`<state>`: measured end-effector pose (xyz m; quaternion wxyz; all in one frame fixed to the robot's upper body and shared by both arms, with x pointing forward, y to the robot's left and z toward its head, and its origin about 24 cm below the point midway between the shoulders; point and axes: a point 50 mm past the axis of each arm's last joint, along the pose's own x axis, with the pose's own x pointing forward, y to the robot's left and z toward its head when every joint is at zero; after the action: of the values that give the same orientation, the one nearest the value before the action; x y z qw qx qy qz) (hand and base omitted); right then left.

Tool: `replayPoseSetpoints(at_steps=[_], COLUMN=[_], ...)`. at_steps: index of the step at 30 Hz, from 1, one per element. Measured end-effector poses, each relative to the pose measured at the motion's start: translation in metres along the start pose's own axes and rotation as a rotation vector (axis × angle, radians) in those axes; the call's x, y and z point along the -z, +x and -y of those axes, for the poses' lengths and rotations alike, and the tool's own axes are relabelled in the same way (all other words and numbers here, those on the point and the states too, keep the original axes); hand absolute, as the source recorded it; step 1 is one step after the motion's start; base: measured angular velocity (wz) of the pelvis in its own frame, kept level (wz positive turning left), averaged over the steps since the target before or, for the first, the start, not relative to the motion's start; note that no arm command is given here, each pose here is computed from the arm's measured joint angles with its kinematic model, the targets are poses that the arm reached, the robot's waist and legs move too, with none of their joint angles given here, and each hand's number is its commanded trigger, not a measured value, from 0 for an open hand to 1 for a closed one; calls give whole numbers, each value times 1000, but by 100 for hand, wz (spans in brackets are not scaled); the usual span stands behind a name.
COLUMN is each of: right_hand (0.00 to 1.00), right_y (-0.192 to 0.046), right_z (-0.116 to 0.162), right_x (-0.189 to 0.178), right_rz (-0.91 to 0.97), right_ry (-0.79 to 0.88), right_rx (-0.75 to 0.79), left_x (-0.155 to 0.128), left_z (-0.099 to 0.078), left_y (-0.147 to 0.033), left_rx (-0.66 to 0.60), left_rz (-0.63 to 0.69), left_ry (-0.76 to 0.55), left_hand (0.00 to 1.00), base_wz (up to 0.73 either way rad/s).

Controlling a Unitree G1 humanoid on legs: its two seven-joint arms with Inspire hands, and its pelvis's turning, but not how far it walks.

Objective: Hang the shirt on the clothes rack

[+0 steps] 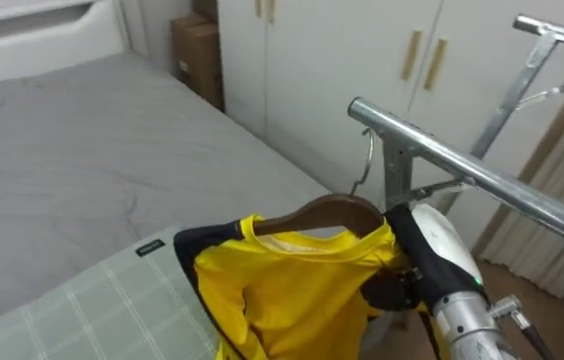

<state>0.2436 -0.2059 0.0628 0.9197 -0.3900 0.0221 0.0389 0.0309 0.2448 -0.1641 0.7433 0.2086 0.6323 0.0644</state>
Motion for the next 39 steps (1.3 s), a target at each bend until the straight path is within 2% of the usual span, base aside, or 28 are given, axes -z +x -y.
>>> replayPoseSetpoints(at_steps=[11, 15, 21, 27, 39], right_hand=[100, 100, 100, 100, 100], right_y=[-1, -2, -1, 0, 1], right_z=[-2, -4, -15, -6, 4], right_x=[-4, -10, -32, -43, -46], right_rz=[4, 12, 102, 151, 173], right_ry=[35, -1, 11, -9, -3], right_rx=[29, 91, 101, 195, 295], left_x=[38, 49, 54, 43, 42], left_z=[6, 8, -5, -14, -1], left_y=[-3, -5, -5, -3, -4], left_rx=[28, 35, -11, -51, -15], left_rz=[-160, -253, -315, -291, -287], left_ry=[20, 34, 43, 46, 60], left_hand=[0, 0, 0, 0, 0], base_wz=[-107, -67, -33, -9, -48])
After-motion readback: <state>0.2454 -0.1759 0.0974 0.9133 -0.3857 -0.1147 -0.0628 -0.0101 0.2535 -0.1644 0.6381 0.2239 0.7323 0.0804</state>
